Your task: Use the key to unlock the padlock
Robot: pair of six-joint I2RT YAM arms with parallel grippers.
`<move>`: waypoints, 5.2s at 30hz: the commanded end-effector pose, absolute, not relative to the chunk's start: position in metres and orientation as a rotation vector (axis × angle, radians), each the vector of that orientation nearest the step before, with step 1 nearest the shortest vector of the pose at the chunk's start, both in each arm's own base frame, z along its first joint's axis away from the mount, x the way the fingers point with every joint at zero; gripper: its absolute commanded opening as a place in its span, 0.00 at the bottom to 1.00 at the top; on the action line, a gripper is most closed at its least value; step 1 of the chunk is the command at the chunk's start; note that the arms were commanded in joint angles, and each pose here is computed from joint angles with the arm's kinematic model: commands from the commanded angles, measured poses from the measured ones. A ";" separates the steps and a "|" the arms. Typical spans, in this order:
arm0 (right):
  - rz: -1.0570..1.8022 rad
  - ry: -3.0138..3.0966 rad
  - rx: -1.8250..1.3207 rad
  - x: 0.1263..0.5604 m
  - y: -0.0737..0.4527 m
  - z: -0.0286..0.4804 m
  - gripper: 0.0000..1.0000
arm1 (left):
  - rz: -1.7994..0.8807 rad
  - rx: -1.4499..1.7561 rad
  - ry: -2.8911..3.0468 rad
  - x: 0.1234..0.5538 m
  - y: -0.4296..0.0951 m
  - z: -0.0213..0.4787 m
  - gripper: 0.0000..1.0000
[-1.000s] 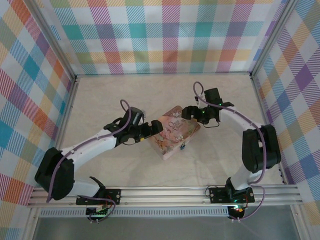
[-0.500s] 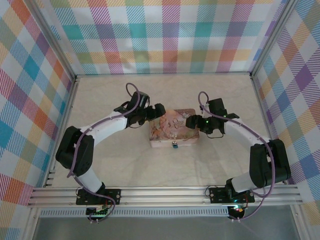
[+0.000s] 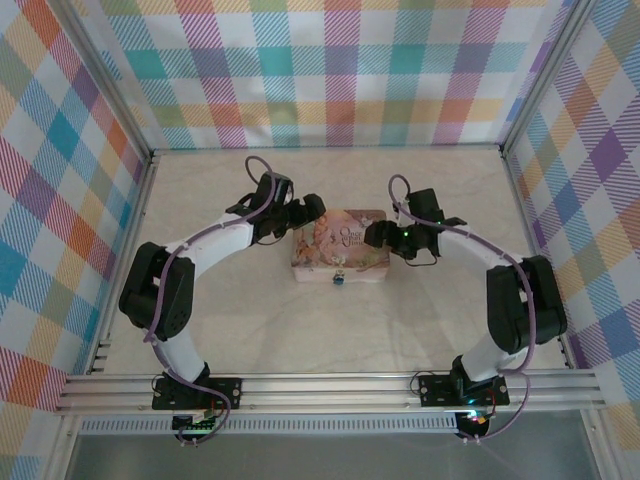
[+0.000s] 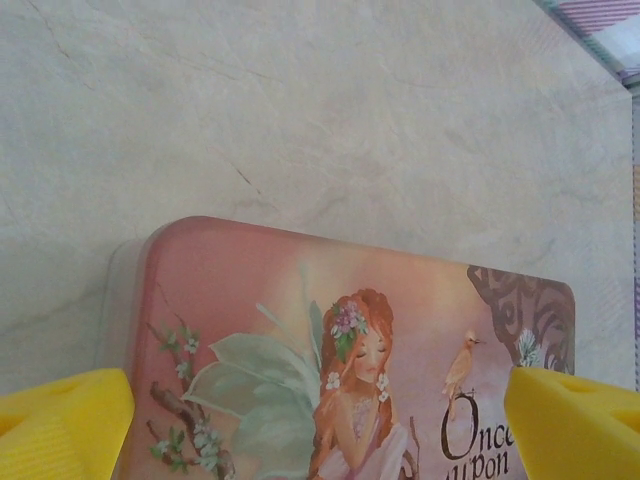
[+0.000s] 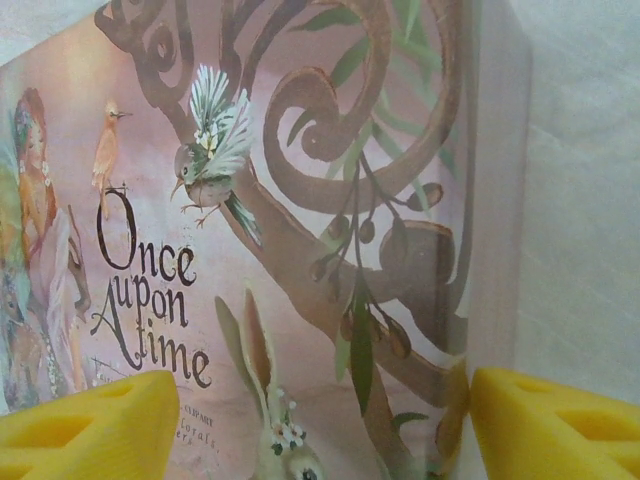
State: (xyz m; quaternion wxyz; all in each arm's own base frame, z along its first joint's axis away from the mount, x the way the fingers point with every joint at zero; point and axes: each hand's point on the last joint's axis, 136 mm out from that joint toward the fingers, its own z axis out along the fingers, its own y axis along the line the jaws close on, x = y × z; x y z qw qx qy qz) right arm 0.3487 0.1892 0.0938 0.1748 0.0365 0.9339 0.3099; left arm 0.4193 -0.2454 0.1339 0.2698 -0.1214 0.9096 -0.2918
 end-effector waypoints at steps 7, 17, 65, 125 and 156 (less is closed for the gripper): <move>0.990 2.548 0.016 0.375 0.220 0.115 0.76 | -0.837 -0.301 2.519 0.420 -0.254 0.121 0.95; 0.843 2.553 0.043 0.368 0.199 0.126 0.87 | -0.789 -0.335 2.501 0.421 -0.231 0.129 0.99; -0.045 2.819 0.686 0.421 0.002 0.046 0.41 | -0.857 0.207 2.584 0.265 -0.293 0.179 0.93; 0.728 2.137 -0.481 0.306 0.201 0.281 0.00 | -0.984 0.026 2.292 0.321 -0.254 0.277 0.85; 0.775 2.051 -0.827 0.248 0.273 0.289 0.00 | -1.208 0.348 2.227 0.277 -0.322 0.308 0.46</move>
